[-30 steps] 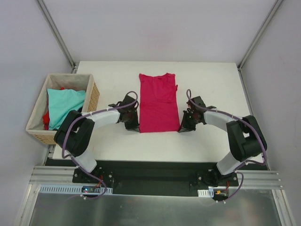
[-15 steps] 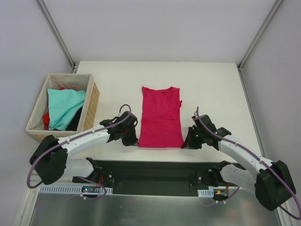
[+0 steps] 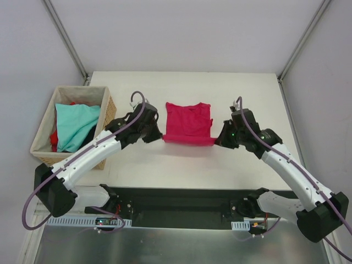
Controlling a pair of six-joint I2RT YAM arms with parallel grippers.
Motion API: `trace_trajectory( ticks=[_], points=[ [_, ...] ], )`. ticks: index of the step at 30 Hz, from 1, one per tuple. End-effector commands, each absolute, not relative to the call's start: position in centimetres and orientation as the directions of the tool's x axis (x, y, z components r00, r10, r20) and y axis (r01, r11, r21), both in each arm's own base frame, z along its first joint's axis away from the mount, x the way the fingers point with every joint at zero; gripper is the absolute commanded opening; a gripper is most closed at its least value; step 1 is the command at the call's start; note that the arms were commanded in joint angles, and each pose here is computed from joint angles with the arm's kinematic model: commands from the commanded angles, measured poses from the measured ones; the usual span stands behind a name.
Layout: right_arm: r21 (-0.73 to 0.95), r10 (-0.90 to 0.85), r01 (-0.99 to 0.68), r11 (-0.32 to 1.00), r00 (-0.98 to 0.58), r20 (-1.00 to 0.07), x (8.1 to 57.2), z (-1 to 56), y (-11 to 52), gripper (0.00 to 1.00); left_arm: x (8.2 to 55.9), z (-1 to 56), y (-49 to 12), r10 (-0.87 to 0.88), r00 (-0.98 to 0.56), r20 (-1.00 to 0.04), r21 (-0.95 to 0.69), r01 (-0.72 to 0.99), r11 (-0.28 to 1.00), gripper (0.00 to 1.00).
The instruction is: Fold and stack the t-shirts
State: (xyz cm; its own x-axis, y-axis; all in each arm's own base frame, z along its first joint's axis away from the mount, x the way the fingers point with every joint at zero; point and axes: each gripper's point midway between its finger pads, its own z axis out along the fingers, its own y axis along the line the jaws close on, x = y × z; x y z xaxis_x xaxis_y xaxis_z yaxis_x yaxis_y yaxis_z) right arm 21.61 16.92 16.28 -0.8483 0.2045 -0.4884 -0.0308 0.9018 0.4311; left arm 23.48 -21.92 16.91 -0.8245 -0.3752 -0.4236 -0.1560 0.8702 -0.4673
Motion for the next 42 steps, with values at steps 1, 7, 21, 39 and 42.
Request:
trace_trajectory(
  ticks=[1, 7, 21, 39, 42],
  points=[
    [0.334, 0.171, -0.051, 0.941, -0.781, -0.601, 25.6, 19.6, 15.6, 0.00, 27.7, 19.6, -21.0, -0.319, -0.777, -0.542, -0.383, -0.110, 0.917, 0.00],
    [0.343, 0.169, -0.063, 0.937, -0.779, -0.604, 31.1, 20.1, 15.6, 0.00, 33.2, 21.2, -21.5, -0.311, -0.740, -0.596, -0.359, -0.101, 0.928, 0.00],
    [0.391, 0.168, -0.064, 0.918, -0.831, -0.530, 39.6, 16.9, 17.0, 0.00, 41.1, 18.0, -21.8, -0.330, -0.746, -0.579, -0.322, -0.163, 0.933, 0.00],
    [0.437, 0.179, -0.069, 0.897, -0.847, -0.501, 49.9, 12.0, 17.4, 0.03, 53.0, 13.7, -22.8, -0.359, -0.724, -0.589, -0.354, -0.169, 0.920, 0.00],
    [0.445, 0.183, -0.077, 0.892, -0.839, -0.513, 52.0, 11.5, 17.3, 0.07, 55.2, 12.5, -22.3, -0.385, -0.716, -0.583, -0.370, -0.188, 0.910, 0.00]
  ],
)
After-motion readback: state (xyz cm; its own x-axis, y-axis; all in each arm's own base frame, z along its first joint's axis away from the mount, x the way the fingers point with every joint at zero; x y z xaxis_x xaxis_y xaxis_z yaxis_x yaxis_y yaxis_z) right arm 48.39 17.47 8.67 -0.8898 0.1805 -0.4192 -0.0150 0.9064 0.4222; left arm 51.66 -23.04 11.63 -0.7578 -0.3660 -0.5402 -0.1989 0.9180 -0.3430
